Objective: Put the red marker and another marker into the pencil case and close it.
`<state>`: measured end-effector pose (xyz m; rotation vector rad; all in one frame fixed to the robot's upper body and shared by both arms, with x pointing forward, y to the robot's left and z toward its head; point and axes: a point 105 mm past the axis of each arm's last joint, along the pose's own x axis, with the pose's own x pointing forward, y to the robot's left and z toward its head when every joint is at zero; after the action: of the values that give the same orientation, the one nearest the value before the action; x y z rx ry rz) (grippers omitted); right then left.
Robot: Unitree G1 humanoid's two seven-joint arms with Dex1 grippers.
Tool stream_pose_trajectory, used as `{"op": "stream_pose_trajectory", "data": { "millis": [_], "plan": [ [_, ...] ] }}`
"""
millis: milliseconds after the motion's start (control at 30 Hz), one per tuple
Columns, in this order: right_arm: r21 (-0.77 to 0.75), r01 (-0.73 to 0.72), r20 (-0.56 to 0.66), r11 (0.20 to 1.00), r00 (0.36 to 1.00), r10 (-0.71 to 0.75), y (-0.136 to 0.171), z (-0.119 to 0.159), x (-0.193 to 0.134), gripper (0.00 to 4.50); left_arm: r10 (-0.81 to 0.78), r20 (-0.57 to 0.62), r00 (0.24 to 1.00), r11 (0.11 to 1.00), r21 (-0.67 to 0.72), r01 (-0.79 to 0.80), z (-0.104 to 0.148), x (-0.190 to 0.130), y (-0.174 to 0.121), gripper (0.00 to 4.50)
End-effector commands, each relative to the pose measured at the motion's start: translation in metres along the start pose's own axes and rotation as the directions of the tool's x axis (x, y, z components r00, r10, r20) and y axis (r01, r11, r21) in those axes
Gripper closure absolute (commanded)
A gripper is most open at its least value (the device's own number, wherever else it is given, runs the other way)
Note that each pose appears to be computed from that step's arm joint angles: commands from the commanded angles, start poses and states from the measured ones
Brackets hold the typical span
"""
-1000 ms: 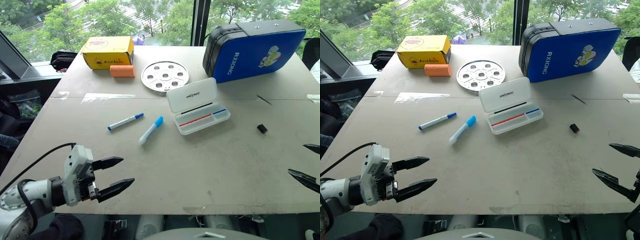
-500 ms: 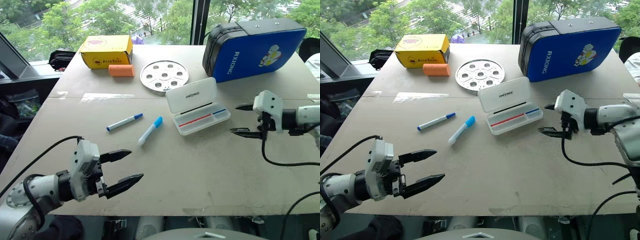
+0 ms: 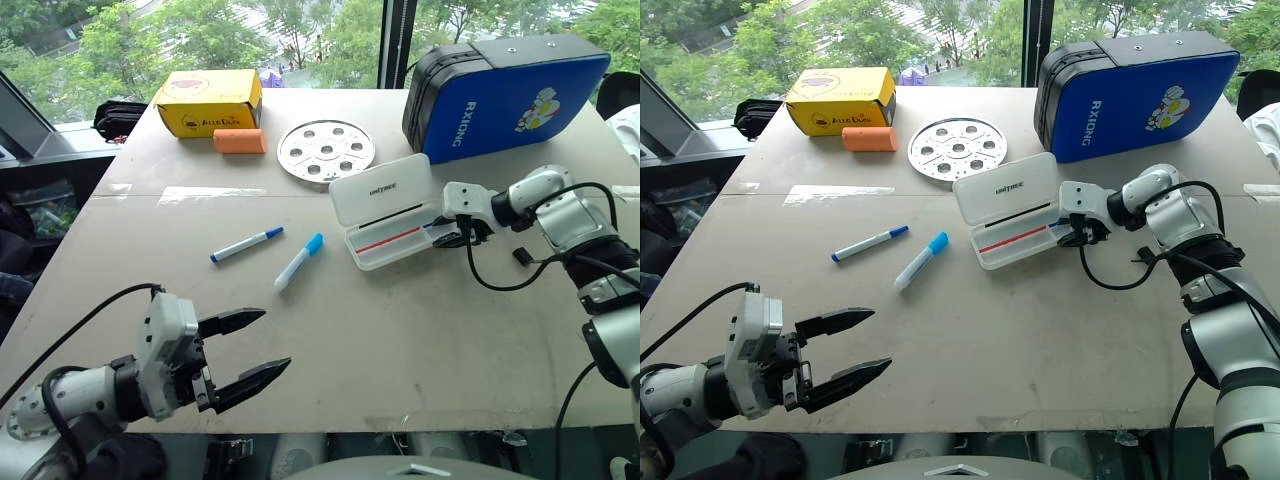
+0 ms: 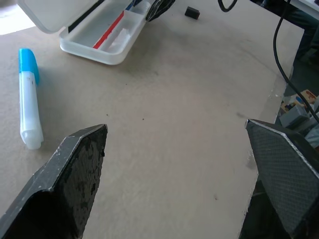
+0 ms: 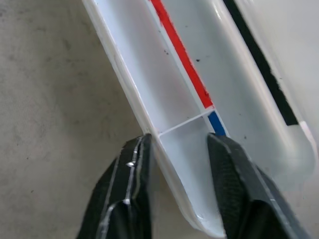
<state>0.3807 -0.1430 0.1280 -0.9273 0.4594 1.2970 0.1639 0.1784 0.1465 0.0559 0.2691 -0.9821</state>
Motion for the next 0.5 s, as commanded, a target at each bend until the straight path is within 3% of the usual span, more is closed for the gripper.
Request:
{"op": "stream_pose_trajectory", "data": {
  "millis": [33,300,500],
  "plan": [
    [-0.031,-0.019,-0.018,0.999,1.000,0.019,-0.005,0.004,-0.001,4.42,-0.007,0.018,1.000,1.000,0.026,0.006,0.009,0.002,-0.005,0.00],
    [-0.001,-0.050,-0.026,0.999,0.998,0.050,0.005,0.002,-0.002,4.42,0.009,0.023,1.000,1.000,0.014,-0.009,0.012,0.005,0.001,0.00],
    [0.042,-0.104,0.027,0.994,0.994,0.103,0.043,0.014,0.000,4.42,0.013,0.022,1.000,1.000,0.010,-0.013,0.014,0.009,0.002,0.00]
  ]
}}
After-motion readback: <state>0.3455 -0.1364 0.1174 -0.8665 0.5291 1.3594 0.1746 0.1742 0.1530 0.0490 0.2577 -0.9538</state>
